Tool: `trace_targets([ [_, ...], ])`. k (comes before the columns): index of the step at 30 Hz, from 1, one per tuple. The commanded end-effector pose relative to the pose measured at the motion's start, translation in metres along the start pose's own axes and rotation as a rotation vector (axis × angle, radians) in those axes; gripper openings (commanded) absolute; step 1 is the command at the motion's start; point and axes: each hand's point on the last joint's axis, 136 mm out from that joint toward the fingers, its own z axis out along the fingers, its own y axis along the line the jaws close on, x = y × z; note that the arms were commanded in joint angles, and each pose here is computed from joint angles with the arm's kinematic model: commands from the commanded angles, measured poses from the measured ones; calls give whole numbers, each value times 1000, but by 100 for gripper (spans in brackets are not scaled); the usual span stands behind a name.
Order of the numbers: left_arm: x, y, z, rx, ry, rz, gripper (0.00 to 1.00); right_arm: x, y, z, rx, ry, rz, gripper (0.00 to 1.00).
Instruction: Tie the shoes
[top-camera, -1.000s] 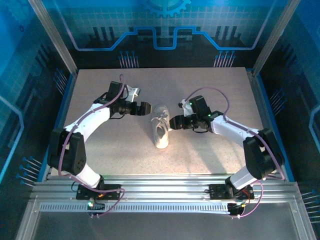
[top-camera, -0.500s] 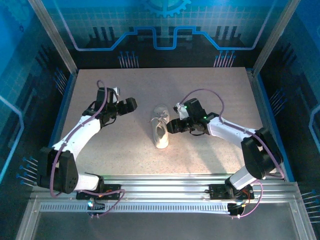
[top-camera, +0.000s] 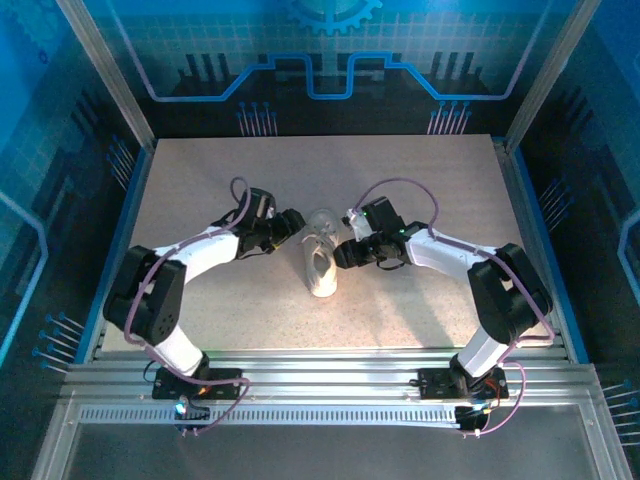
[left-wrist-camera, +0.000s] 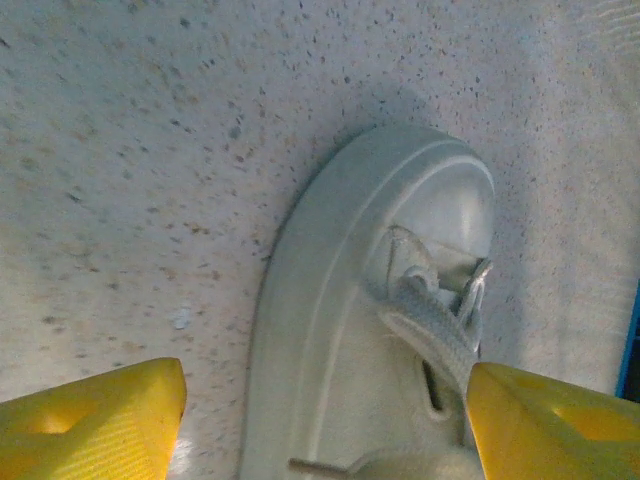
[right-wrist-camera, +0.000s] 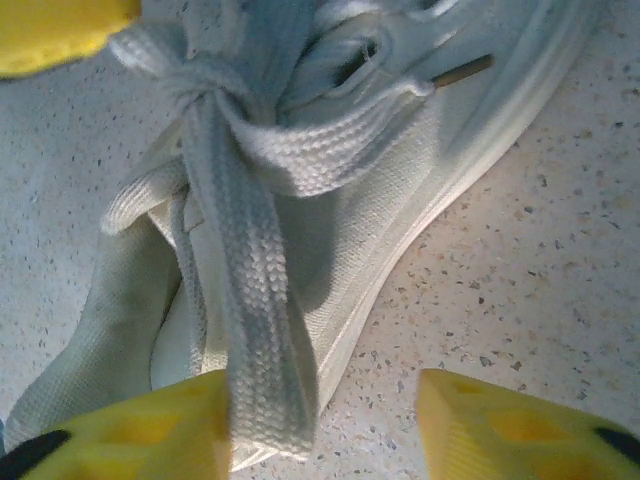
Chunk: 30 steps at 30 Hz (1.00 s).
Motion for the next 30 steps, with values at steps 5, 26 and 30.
trace_targets([
  [5,-6,-29,20,58,-22,-115,76,-7,-5,-4,41,-6,-51,22],
  [26,-2,-42,43,137,44,-103,23,-25,-18,-5,57,-8,-87,0],
  [30,-8,-37,31,113,27,-77,10,-26,-21,-8,64,-12,-82,0],
])
